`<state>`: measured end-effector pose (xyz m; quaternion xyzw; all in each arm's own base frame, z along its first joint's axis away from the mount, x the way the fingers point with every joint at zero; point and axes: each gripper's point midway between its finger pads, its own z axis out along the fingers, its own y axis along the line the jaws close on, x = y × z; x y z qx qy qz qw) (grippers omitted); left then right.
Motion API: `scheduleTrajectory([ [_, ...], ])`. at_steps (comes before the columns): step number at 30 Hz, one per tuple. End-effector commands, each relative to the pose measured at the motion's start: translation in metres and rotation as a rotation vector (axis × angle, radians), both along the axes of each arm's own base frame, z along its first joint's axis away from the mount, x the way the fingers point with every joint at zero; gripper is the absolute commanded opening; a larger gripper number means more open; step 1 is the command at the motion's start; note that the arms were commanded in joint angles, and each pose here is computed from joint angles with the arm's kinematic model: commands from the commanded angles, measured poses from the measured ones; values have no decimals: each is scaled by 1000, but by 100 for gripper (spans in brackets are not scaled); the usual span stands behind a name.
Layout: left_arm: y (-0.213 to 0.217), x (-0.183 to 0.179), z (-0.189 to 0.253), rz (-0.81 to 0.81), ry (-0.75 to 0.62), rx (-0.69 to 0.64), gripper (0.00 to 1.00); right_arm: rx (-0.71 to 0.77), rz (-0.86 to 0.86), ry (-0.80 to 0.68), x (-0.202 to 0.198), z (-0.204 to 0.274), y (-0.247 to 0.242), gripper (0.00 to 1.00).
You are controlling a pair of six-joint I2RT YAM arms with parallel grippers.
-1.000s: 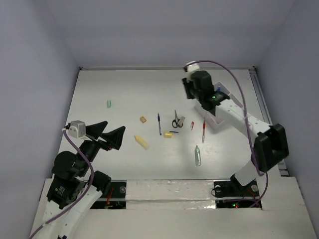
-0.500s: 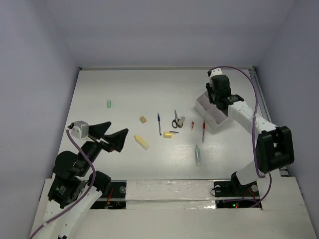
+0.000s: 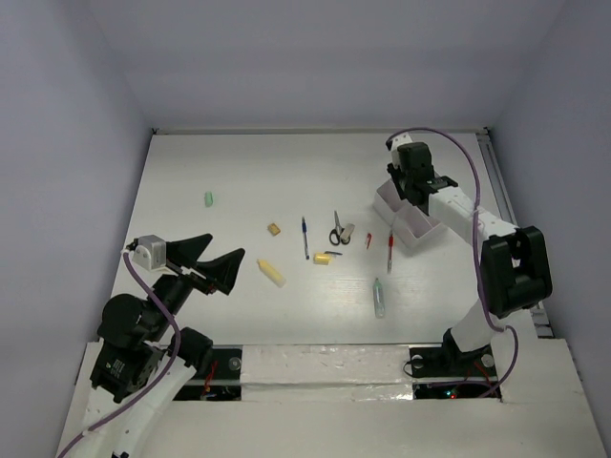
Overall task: Sort the stationery into containers
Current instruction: Place the stationery in the storage box.
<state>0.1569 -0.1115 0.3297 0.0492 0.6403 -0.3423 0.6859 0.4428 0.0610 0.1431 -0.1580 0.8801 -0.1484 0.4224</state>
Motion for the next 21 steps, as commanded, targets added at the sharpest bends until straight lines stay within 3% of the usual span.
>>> scheduleTrajectory([
  [1, -1, -3, 13, -15, -58, -20, 99, -42, 11, -55, 15, 21, -1, 18],
  [5, -2, -3, 12, -16, -57, -19, 99, -32, 17, -77, 19, 28, 1, 25],
  [9, -1, -3, 13, -15, -57, -22, 99, -28, -3, -70, 22, 29, 1, 44],
  [14, -2, -3, 12, -15, -55, -20, 99, 35, -12, -108, 23, 46, 7, 56],
  [19, -2, -3, 12, -18, -55, -20, 99, 111, 3, -121, 19, 59, 16, 56],
  [21, -2, -3, 12, -18, -56, -18, 99, 162, 32, -114, 12, 61, 29, 47],
])
